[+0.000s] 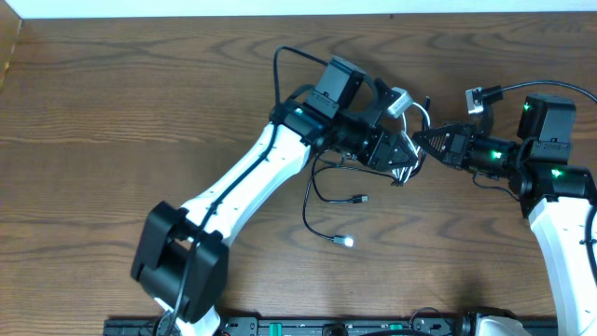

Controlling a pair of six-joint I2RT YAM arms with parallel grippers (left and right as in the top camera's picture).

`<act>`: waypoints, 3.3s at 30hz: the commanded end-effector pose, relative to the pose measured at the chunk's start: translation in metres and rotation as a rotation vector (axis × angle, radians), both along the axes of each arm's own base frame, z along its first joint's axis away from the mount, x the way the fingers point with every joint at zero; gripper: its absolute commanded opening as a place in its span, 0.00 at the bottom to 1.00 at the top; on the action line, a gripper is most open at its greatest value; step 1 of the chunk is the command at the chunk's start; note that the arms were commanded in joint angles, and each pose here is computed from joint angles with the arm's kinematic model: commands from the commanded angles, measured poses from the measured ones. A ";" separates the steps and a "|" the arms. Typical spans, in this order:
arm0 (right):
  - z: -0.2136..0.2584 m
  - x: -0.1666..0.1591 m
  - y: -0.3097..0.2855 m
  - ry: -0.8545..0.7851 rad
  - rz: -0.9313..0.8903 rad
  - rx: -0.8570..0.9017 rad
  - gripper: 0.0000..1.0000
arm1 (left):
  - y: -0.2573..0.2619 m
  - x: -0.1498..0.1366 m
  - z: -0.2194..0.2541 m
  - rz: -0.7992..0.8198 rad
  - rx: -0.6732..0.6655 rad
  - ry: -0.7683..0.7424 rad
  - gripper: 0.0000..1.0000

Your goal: Untangle cables

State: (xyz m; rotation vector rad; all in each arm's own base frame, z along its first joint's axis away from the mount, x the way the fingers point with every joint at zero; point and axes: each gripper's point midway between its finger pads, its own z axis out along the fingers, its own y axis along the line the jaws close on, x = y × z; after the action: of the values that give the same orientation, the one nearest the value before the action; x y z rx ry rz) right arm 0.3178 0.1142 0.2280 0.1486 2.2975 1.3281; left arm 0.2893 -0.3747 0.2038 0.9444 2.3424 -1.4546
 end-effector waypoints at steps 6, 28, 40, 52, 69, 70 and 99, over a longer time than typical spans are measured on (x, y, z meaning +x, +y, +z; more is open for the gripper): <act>0.007 -0.001 0.002 -0.015 0.020 0.026 0.01 | -0.007 0.008 -0.028 0.069 0.053 0.112 0.47; -0.005 0.007 -0.018 0.012 -0.073 -0.033 0.01 | -0.002 0.021 -0.077 0.215 0.265 0.079 0.08; -0.079 -0.005 -0.097 0.251 -0.391 -0.500 0.01 | 0.024 0.045 -0.088 0.330 0.341 0.078 0.07; -0.071 -0.001 -0.079 0.205 -0.317 -0.412 0.01 | -0.018 0.001 -0.066 0.055 0.178 0.025 0.29; -0.015 0.001 -0.019 0.037 -0.063 -0.056 0.01 | -0.040 -0.006 -0.049 -0.003 0.079 -0.025 0.30; -0.012 0.001 -0.017 0.027 -0.054 -0.044 0.01 | -0.041 -0.007 -0.048 -0.009 0.069 -0.026 0.30; 0.000 -0.001 -0.010 -0.008 -0.007 0.012 0.01 | -0.050 0.031 -0.076 0.228 0.128 0.026 0.34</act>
State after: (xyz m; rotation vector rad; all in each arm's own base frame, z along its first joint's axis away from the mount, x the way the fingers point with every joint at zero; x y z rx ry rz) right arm 0.3234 0.0963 0.2227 0.1820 2.2913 1.2579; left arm 0.3228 -0.4241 0.1546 0.6765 2.4196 -1.2582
